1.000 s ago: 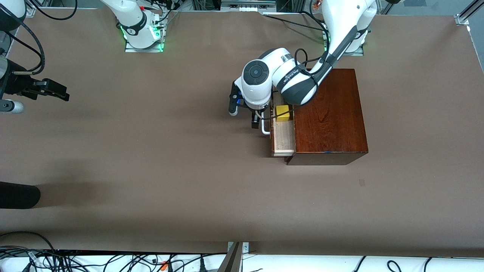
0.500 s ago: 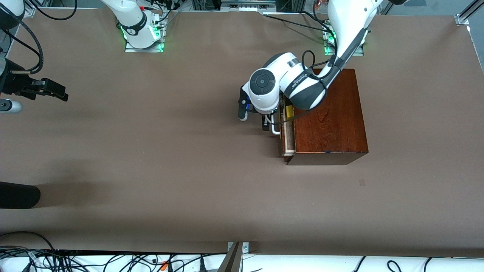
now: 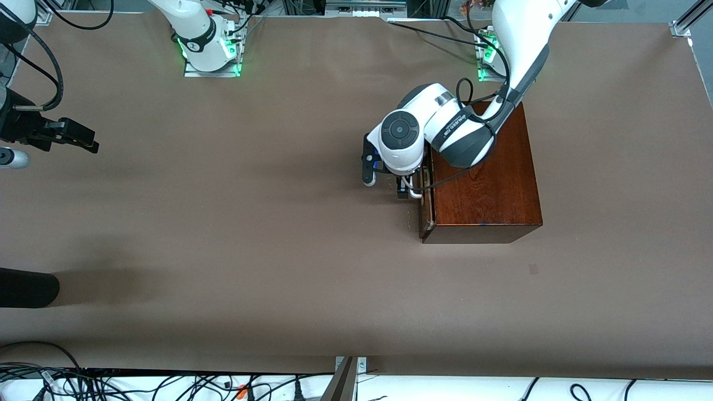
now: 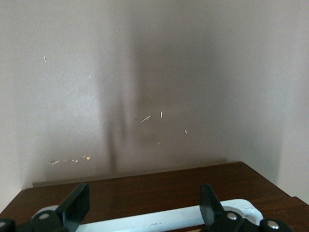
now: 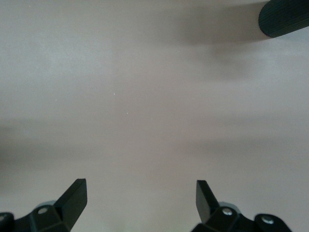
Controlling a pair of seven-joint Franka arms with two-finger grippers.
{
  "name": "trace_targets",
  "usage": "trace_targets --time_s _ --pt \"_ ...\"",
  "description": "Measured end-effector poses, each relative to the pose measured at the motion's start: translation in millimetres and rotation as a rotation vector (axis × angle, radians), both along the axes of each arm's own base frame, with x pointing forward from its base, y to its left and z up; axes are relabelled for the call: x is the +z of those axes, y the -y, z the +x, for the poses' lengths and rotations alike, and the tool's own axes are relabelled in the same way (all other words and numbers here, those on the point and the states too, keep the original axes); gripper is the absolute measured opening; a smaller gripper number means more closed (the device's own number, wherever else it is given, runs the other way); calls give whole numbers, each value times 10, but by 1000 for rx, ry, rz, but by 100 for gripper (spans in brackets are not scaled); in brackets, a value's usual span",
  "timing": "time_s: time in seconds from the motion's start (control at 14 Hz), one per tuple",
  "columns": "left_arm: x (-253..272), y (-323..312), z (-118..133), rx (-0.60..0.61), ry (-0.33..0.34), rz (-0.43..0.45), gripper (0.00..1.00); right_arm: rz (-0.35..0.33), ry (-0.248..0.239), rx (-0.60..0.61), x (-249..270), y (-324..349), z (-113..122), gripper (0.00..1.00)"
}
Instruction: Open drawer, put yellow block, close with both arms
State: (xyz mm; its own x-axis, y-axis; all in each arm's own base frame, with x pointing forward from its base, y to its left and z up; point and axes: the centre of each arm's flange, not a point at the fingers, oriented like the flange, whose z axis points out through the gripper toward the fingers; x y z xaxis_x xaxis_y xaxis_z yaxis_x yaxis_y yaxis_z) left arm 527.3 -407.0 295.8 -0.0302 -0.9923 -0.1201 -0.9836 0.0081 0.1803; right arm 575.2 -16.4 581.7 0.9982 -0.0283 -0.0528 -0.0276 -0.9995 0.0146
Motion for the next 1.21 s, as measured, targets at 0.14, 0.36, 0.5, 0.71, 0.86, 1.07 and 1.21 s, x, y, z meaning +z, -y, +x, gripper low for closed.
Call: trace_targets --time_s 0.14,0.36,0.5,0.71,0.86,1.07,1.21 --pt "3 -38 24 6 -2 2 100 0 2 0 -15 0 0 100" --pt "32 -88 60 11 1 5 100 0 2 0 -17 1 -4 100" --pt "68 -122 82 9 9 14 100 0 4 0 -18 -1 -3 100" --pt "140 -150 106 3 22 17 100 0 4 0 -18 0 -2 100" --pt "220 -117 96 1 30 7 100 0 7 0 -14 0 0 100" --pt "567 -40 21 32 12 -45 100 0 16 -1 22 5 -8 100" --pt "910 -182 26 89 -25 -73 100 0 20 -1 45 8 -17 100"
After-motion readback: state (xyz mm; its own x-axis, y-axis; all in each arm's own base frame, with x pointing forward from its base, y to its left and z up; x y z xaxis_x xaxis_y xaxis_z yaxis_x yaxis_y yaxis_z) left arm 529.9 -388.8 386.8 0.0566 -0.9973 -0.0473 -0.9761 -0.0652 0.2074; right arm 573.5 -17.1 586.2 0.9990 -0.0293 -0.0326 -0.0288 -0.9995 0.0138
